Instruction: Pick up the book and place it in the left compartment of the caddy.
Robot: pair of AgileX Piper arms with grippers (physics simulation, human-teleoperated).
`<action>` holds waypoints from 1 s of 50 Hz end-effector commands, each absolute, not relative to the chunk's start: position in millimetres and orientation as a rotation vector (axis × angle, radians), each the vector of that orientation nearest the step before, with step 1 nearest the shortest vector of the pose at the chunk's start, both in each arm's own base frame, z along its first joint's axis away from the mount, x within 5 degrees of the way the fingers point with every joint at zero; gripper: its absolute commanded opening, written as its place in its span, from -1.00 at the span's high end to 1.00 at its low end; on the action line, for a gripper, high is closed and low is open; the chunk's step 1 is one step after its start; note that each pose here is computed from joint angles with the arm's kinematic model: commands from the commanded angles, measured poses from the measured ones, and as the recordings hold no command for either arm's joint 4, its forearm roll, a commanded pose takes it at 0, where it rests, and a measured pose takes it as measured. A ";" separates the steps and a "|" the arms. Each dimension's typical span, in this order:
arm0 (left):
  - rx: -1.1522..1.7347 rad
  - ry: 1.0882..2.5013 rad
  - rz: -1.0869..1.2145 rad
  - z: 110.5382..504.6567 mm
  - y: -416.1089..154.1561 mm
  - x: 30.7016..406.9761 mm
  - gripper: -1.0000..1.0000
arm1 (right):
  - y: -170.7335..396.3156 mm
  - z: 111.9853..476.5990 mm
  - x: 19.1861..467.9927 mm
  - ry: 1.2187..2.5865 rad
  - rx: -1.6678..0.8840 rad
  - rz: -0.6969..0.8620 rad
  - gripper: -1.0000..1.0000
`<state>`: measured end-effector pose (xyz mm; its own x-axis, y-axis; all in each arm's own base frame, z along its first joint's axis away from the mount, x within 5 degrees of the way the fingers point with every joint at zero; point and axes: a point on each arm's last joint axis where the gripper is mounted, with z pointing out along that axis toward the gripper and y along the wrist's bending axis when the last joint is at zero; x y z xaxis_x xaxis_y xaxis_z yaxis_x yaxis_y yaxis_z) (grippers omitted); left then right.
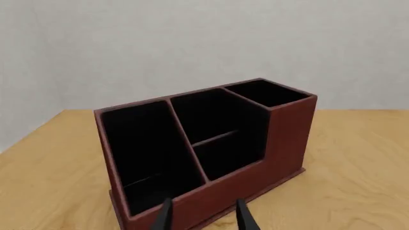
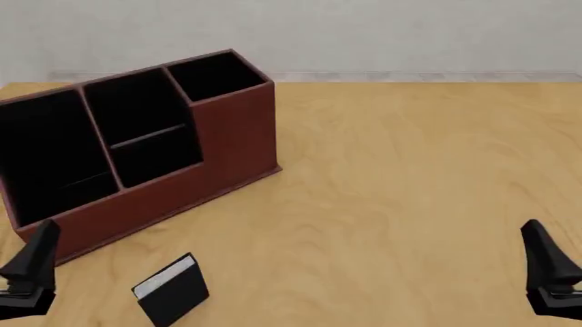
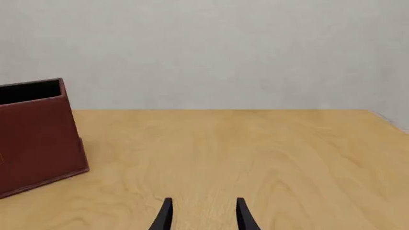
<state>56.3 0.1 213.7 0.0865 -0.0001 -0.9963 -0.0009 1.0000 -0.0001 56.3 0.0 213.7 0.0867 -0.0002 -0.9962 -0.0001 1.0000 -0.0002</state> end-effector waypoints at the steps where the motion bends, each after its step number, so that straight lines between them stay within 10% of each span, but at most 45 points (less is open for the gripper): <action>1: 0.000 1.485 0.000 214.3 0.0 56.9 -1.00 | 0.0 214.4 56.7 1.485 0.000 0.000 -1.00; 28: 0.007 1.490 -0.010 213.9 -0.6 56.8 -1.00 | 0.0 214.3 56.8 1.485 0.000 0.000 -1.00; 50: 0.383 1.842 -0.078 253.8 -17.2 64.3 -1.00 | 0.0 214.3 56.8 1.485 0.000 0.001 -1.00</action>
<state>62.5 -10.6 241.1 -0.1478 0.1198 -0.9817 0.1817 0.9790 0.0921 57.0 0.0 214.5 0.0853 0.0005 -0.9964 0.0000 1.0000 0.0005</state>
